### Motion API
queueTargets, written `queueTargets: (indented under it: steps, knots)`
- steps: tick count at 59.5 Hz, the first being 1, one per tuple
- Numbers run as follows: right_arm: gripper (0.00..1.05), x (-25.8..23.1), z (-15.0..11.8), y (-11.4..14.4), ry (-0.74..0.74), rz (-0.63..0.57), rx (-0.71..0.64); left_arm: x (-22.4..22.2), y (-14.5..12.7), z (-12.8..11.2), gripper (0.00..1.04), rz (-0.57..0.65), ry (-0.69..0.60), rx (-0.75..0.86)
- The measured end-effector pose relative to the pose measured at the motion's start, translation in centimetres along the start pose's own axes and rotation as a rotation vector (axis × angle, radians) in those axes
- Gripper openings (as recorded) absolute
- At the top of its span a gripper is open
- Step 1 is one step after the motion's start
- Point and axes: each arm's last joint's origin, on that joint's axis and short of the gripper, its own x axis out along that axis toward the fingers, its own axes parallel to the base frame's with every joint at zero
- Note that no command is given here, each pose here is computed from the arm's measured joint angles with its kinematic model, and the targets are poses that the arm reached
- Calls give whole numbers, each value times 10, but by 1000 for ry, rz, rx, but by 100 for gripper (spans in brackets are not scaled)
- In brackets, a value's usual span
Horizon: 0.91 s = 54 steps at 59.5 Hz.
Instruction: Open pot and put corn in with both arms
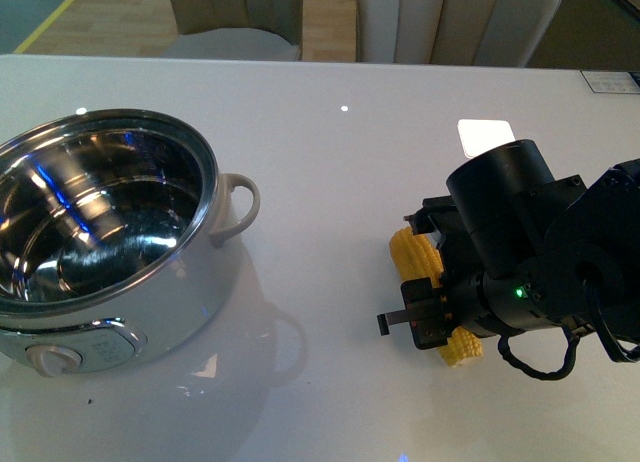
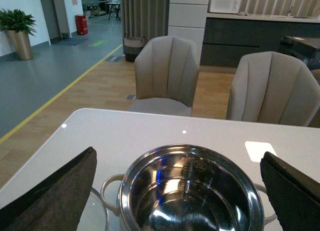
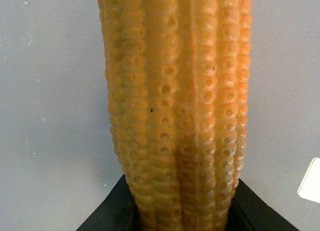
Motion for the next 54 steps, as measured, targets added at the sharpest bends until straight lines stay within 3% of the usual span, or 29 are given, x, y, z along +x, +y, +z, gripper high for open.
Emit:
queueTargets:
  steps: [7, 26, 54]
  knots:
    - [23, -19, 7, -2, -54, 45, 48, 0, 0, 0, 98, 0, 0, 0]
    - [22, -76, 47, -4, -234, 153, 180, 0, 0, 0, 98, 0, 0, 0]
    - [20, -119, 105, 55, -347, 405, 314, 0, 0, 0, 98, 0, 0, 0]
